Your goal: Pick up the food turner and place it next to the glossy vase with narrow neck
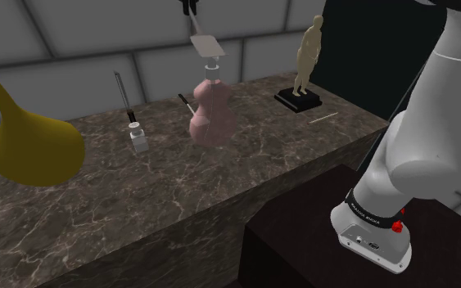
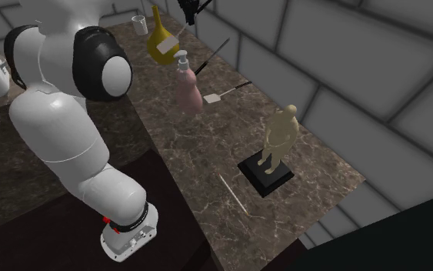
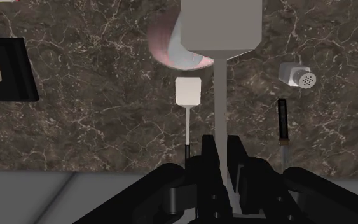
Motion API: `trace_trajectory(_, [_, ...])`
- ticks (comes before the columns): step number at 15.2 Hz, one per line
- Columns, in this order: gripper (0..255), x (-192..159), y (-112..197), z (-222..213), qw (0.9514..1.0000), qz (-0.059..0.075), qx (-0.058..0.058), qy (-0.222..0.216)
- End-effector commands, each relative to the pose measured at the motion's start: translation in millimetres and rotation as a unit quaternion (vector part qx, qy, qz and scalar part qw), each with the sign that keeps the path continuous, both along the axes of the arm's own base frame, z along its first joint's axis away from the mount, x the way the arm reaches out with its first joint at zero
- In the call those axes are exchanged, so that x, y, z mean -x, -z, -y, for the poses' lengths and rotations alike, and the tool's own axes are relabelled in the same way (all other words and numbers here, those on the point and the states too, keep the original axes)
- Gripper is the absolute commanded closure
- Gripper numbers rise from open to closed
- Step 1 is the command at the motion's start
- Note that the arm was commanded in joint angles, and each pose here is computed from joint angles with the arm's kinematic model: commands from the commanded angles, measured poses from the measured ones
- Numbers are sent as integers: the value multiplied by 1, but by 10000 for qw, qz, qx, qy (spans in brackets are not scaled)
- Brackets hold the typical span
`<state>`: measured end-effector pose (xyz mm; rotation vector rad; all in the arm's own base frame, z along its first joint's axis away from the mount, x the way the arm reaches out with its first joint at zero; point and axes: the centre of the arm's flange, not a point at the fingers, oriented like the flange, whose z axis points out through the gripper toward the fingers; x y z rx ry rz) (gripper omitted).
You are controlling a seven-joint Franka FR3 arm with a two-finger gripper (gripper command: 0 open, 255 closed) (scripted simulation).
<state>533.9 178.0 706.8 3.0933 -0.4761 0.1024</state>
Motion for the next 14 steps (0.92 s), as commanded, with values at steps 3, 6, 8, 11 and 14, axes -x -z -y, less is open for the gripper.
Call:
trace_trajectory(3, [255,4,-1,-54,10000,2,-3,9])
trace_trajectory(6, [255,7,-1,-94,10000,2,-3,9])
trace_trajectory(8, [255,9,-1,-120,10000,2,-3,9])
trace_trajectory(11, [255,13,-2,-159,10000,1,-3,9])
trace_trajectory(14, [255,14,4,-176,10000,2,-3,9])
